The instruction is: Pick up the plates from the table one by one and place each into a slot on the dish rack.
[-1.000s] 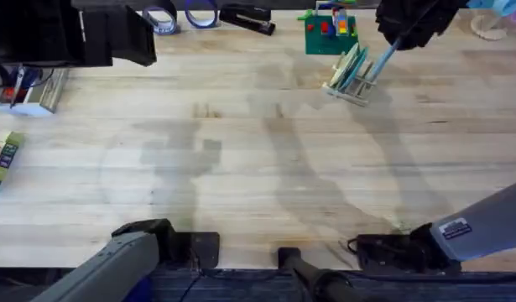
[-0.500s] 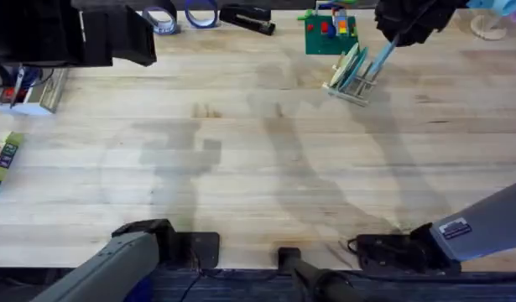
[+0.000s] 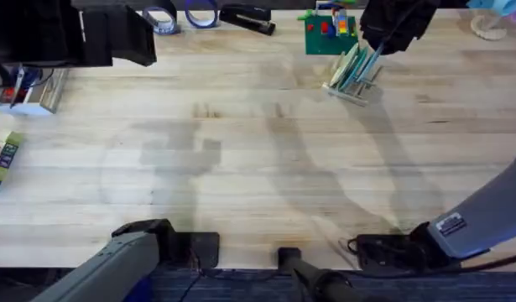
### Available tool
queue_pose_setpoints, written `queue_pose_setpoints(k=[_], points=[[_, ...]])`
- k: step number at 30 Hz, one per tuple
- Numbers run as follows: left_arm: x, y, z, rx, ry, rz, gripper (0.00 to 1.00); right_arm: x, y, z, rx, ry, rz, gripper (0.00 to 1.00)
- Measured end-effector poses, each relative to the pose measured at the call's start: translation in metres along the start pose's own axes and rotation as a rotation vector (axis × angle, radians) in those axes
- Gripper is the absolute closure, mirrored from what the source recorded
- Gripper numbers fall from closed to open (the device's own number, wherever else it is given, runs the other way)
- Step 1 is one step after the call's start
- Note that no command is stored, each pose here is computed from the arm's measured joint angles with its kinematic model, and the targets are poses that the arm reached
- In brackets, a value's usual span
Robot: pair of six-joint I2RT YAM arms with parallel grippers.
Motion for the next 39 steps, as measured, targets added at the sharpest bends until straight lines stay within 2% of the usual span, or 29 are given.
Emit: queue_pose_setpoints(k=[39], points=[[0.000, 0.000, 0.000, 0.000, 0.000, 0.000, 0.007, 0.002, 0.004, -0.019, -0.013, 0.018, 0.010, 0.972]])
Point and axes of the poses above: each hand's point on the last joint's axis, 136 mm out from that joint toward the fingers, its own z axis back along the fingers, its own y axis along the line the jaws close on, x = y × z, the point moved 3 cm from there along z, back along the fingers, and after that the axes turned 6 degrees about -z, right-handed, at the moved point
